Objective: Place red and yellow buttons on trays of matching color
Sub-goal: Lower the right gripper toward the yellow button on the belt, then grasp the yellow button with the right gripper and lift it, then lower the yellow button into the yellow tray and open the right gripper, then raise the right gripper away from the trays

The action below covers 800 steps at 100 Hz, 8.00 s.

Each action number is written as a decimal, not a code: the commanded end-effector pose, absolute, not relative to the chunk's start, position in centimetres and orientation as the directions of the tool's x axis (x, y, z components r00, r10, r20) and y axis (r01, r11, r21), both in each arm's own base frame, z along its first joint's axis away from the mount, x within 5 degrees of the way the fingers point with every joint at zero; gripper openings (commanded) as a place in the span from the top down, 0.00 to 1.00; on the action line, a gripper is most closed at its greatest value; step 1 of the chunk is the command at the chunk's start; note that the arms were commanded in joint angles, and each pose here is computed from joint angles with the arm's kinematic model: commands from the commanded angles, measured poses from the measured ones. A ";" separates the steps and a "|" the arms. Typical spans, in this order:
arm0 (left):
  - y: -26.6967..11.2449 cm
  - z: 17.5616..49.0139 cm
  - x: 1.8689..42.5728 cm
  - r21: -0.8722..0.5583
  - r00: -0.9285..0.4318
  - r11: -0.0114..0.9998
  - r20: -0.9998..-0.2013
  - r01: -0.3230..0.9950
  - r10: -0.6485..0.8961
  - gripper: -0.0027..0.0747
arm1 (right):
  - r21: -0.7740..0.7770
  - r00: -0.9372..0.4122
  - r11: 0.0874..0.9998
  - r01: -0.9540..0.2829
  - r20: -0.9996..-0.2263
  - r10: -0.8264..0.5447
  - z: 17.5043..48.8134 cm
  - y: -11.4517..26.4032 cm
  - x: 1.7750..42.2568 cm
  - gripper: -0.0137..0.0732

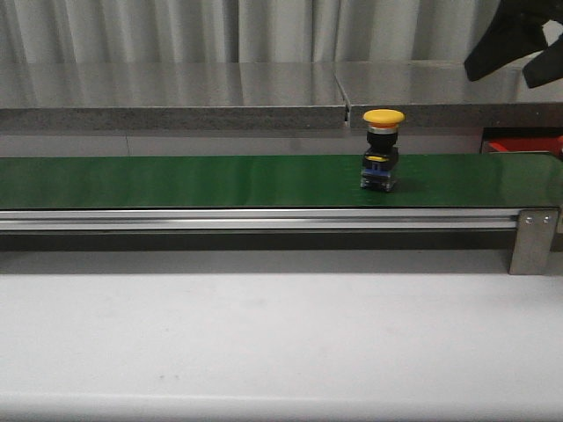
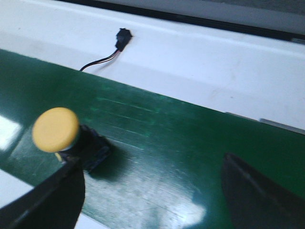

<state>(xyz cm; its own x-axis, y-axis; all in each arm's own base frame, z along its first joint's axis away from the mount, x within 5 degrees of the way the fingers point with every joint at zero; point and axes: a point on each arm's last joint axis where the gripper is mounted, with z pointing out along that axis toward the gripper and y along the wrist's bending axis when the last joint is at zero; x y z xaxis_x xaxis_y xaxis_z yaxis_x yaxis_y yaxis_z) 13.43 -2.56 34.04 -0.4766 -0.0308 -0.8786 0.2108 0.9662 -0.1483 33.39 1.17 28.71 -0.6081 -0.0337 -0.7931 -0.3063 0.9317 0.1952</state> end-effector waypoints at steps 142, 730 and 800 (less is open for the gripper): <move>-2.6 35.6 13.6 -0.160 -0.395 0.964 -0.916 0.211 -0.065 0.99 | 0.040 -0.488 0.921 -0.387 -0.857 -0.167 28.1 4.5 36.0 0.90; -2.6 35.6 13.6 -0.160 -0.395 0.964 -0.916 0.211 -0.065 0.99 | 0.123 -0.026 0.992 0.003 -0.992 0.123 32.3 0.1 14.1 0.93; -2.6 35.6 13.6 -0.160 -0.395 0.964 -0.916 0.211 -0.065 0.99 | 0.067 0.077 0.998 0.021 -0.995 0.065 24.6 -0.2 8.6 0.93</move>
